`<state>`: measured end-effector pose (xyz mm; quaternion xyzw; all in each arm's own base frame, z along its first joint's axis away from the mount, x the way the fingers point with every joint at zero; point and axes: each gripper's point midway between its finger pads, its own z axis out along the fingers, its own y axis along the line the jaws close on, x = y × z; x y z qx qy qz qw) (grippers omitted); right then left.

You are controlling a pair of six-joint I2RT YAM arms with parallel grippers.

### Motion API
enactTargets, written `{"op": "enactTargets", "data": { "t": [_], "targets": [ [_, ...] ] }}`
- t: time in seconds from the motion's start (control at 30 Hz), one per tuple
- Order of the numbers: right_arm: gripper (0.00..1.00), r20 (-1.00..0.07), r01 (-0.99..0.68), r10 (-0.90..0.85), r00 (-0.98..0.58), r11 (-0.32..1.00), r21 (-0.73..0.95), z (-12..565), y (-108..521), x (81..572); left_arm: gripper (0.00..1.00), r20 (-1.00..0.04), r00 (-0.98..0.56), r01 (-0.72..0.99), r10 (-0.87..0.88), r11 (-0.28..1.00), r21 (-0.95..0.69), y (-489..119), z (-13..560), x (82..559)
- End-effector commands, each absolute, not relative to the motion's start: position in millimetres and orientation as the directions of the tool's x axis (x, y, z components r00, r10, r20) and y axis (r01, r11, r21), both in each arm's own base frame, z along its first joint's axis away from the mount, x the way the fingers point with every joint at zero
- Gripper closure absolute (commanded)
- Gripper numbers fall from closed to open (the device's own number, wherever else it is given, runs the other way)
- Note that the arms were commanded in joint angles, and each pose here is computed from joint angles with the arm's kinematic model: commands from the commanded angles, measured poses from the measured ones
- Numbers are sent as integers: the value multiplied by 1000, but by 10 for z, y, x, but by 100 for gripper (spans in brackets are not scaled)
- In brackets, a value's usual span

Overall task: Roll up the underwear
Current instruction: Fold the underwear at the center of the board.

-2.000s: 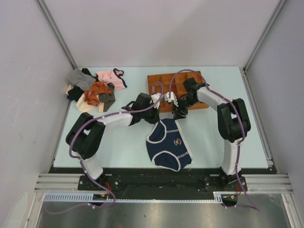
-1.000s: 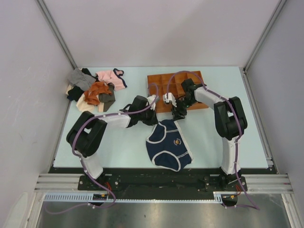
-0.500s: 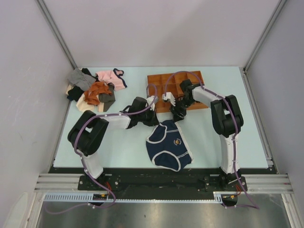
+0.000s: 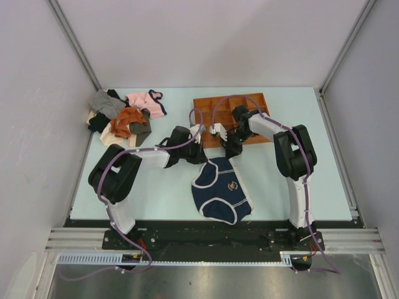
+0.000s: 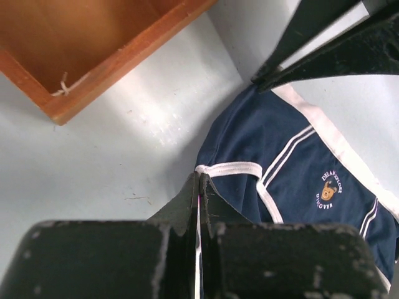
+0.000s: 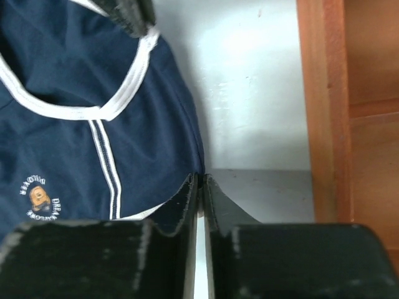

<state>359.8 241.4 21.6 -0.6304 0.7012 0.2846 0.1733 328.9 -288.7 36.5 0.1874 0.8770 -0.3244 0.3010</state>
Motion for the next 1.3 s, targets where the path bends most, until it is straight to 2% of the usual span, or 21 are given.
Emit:
{"op": "enactTargets", "data": {
  "t": [0.0, 0.1, 0.47, 0.7, 0.93, 1.27],
  "targets": [
    [95, -640, -983, -758, -128, 9, 185, 425, 2450, 3539, 100, -687, -717, 556, 119, 691, -461, -2952, 568, 3454],
    [100, -667, -986, -735, -117, 7, 166, 602, 2465, 3549, 100, -702, -702, 571, 123, 687, -450, -2970, 661, 3504],
    [100, -722, -998, -691, -33, 65, -16, 1233, 2442, 3888, 100, -722, -670, 605, 171, 689, -399, -3003, 892, 3683],
    [100, -735, -997, -677, -14, 67, -42, 1358, 2409, 3808, 100, -743, -644, 628, 185, 681, -375, -3035, 1089, 3797],
    [100, -739, -998, -673, 4, 40, -43, 1351, 2324, 3512, 100, -735, -659, 647, 160, 619, -445, -3075, 1198, 3540],
    [100, -741, -1000, -671, 10, -10, -5, 1258, 2173, 2967, 100, -708, -688, 672, 162, 510, -537, -3218, 1222, 2893]
  ]
}}
